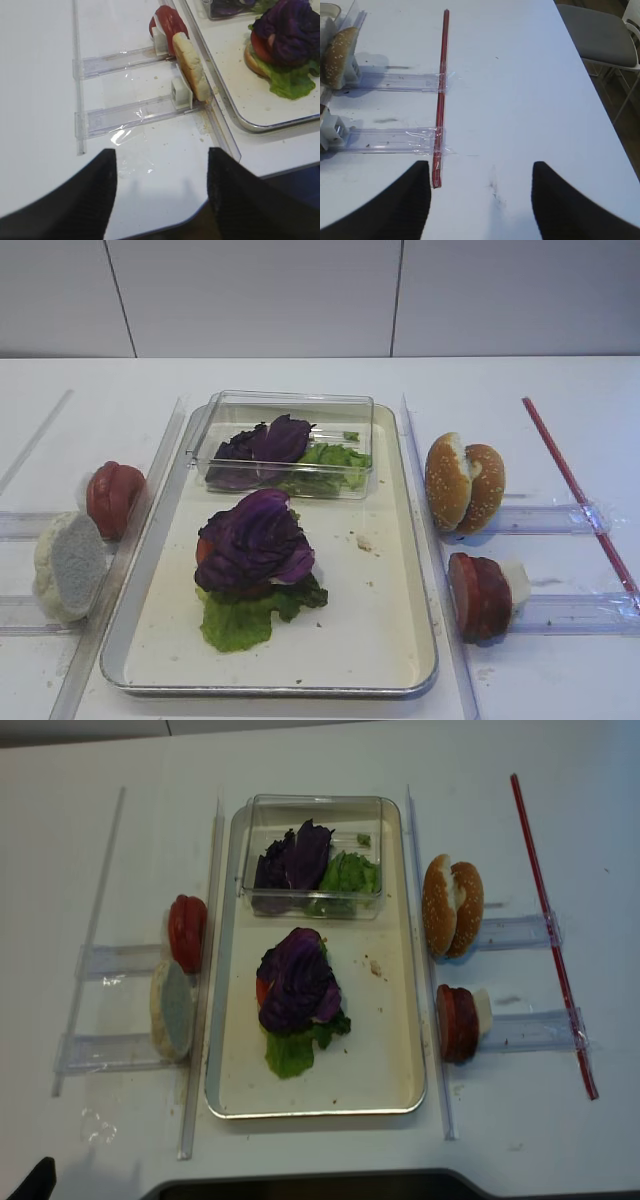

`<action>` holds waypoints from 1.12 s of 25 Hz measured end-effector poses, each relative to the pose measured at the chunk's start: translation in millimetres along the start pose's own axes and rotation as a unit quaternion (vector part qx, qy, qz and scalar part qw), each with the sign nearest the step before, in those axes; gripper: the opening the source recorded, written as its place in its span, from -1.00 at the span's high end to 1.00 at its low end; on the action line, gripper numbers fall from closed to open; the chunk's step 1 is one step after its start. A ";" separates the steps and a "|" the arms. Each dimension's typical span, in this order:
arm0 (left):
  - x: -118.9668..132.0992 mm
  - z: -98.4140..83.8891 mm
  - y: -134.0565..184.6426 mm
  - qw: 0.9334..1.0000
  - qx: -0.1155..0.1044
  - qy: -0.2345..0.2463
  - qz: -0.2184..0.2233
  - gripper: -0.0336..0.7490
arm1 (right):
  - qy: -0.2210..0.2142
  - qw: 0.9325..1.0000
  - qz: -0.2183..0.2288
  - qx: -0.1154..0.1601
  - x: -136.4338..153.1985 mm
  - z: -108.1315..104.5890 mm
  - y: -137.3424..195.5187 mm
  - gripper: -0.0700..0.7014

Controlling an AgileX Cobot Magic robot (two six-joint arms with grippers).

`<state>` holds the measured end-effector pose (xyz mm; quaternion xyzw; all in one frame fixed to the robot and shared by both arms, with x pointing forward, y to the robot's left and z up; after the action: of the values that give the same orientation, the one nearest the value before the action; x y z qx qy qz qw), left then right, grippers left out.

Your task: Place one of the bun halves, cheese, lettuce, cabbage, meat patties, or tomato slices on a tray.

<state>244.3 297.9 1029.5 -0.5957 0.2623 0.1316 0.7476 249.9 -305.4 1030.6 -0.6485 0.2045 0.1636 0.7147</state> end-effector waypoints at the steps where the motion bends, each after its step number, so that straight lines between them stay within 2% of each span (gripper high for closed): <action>1: 0.0 -0.2 0.0 1.000 0.000 0.001 0.000 -0.03 | 0.000 1.000 0.000 0.000 0.0 0.0 0.0 -0.37; 28: 0.0 -0.2 0.0 1.000 -0.006 0.001 0.000 -0.03 | 0.000 1.000 0.000 0.000 0.0 0.0 0.0 -0.37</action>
<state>244.3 297.7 1029.5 -0.6002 0.2620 0.1326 0.7440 249.9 -305.4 1030.6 -0.6485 0.2045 0.1636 0.7147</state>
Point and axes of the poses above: a point on each arm's last joint axis where the gripper is mounted, x pointing out along that axis toward the gripper, z along the wrist's bending axis when the last joint is at zero, y = z × x, the point moved 2 cm from there along x, pointing out along that axis toward the gripper, and after that the axes turned 8 degrees about x, right-handed, at the moved point
